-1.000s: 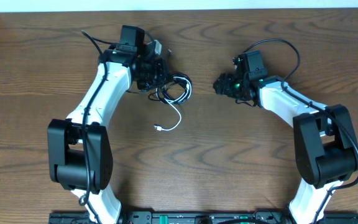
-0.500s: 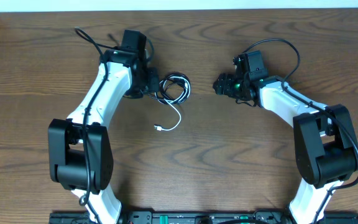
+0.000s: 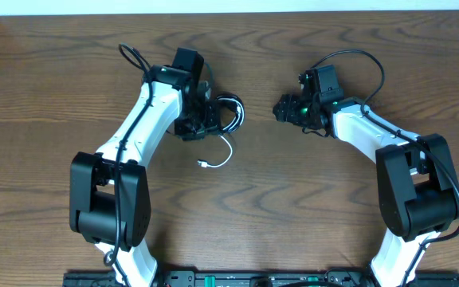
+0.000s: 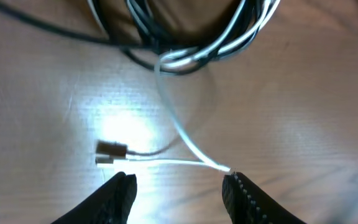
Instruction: Untangle cables
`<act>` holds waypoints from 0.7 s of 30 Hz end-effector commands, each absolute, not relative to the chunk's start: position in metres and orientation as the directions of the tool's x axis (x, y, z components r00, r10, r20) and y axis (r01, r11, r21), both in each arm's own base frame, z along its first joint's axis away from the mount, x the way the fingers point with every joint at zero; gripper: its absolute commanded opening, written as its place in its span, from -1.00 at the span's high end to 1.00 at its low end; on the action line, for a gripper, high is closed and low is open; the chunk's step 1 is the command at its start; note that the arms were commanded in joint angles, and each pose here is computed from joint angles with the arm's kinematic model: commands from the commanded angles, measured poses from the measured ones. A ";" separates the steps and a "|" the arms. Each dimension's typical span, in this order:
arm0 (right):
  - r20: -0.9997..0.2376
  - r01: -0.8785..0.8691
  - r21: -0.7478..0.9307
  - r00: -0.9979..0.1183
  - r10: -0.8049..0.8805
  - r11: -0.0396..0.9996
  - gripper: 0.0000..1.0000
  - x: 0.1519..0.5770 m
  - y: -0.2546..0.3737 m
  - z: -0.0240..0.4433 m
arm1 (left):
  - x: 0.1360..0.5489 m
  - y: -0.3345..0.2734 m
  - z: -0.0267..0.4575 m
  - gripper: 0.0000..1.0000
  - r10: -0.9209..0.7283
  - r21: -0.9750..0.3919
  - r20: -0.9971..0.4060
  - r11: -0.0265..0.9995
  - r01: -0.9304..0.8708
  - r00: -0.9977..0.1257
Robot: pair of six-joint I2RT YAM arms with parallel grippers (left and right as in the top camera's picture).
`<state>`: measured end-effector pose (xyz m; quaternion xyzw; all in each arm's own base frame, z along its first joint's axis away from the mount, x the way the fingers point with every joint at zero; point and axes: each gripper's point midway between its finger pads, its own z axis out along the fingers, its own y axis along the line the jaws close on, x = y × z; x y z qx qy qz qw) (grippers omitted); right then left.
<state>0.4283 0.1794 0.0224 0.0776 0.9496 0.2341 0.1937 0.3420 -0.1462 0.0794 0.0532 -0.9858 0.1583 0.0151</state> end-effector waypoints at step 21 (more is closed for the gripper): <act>-0.356 0.030 0.464 -0.909 0.217 0.885 -0.41 0.426 0.182 0.030 | 0.333 -0.167 0.053 0.01 -0.331 -0.176 -0.001 0.929 -0.326 -0.944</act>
